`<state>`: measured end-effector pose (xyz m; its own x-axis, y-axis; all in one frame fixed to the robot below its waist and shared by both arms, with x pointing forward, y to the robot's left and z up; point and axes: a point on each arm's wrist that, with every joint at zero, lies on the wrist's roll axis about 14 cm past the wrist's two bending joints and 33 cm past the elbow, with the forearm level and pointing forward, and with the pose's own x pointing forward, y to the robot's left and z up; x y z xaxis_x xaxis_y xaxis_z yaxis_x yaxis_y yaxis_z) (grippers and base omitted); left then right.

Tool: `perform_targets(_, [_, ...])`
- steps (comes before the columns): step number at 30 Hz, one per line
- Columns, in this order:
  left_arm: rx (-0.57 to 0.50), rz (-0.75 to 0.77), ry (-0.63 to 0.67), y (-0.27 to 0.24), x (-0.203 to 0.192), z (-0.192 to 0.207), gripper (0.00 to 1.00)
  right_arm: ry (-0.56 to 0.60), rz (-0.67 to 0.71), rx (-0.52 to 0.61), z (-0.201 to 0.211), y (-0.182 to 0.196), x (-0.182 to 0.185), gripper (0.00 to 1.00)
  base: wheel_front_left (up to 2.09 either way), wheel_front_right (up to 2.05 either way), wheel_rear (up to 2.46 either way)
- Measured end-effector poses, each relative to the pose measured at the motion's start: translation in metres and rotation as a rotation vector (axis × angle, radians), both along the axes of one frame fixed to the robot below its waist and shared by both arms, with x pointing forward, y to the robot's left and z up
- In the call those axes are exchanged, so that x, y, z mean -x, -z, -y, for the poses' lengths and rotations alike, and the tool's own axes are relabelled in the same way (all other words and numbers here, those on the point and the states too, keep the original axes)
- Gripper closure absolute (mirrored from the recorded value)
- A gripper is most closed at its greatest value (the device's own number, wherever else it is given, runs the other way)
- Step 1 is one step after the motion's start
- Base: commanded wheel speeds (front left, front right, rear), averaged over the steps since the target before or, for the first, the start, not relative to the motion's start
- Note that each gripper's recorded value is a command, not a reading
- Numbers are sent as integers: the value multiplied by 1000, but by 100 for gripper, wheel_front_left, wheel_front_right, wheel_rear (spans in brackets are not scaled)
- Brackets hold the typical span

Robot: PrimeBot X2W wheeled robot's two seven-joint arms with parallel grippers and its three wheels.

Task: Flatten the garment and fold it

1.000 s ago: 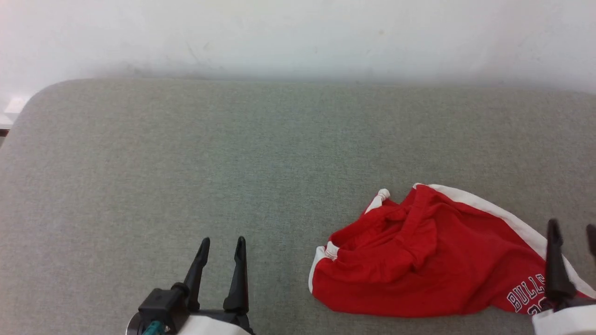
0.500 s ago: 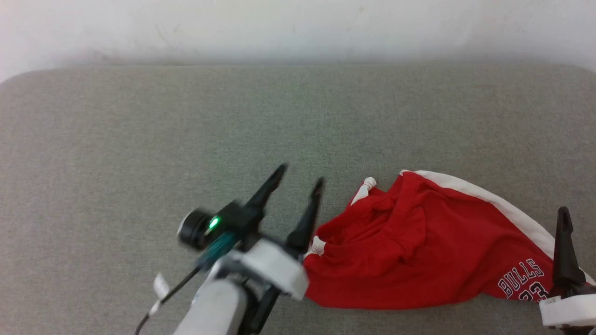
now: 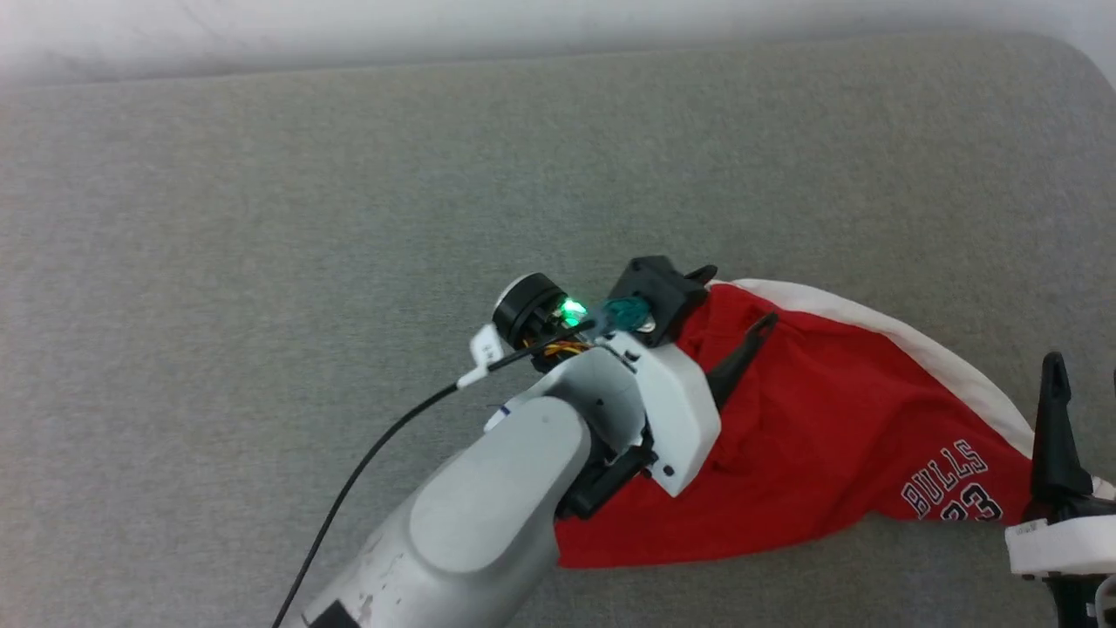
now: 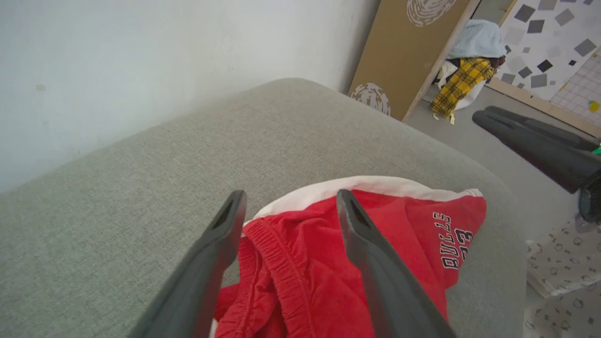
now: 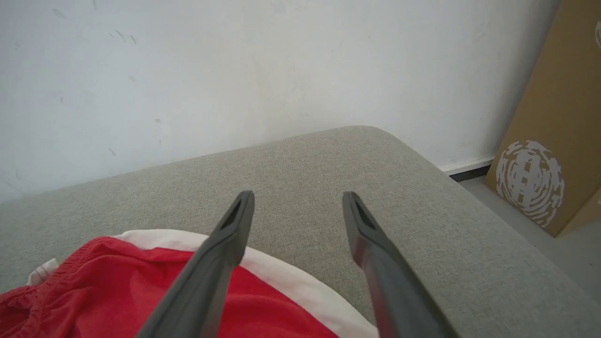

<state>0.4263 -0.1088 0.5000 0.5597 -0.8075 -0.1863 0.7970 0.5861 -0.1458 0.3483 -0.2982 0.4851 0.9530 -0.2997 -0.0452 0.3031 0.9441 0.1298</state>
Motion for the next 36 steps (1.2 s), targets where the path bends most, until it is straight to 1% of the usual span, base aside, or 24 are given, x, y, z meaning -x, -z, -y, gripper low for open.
perform_targets(4, [-72,-76,28,28,-2,13,0,28,-25,3,8,8,3,0,0,0,0])
perform_targets(13, [-243,-184,-8,83,-17,17,0,60,-58,1,16,20,4,0,0,0,0])
perform_targets(15, [-260,-200,-12,89,-17,17,0,64,-64,1,17,22,5,0,0,0,0])
perform_targets(16, [-273,-213,-11,94,-16,17,63,69,-70,1,18,24,7,0,0,0,0])
perform_targets(17, [-283,-225,-14,100,-14,18,100,79,-78,3,20,26,10,0,0,0,0])
perform_targets(20, [-280,-222,-14,100,-16,20,100,85,-77,4,22,26,12,0,0,0,0])
perform_targets(22, [-251,-213,-26,93,-18,21,100,90,-75,4,23,25,13,0,0,0,0])
perform_targets(29, [-130,-198,-150,67,-35,9,100,68,-45,1,18,17,9,0,0,0,0])
perform_targets(33, [-52,-196,-270,49,-54,-18,100,46,-27,0,12,11,5,0,0,0,0])
perform_targets(36, [-14,-198,-397,46,-67,-59,100,35,-21,1,10,7,4,0,0,0,0])
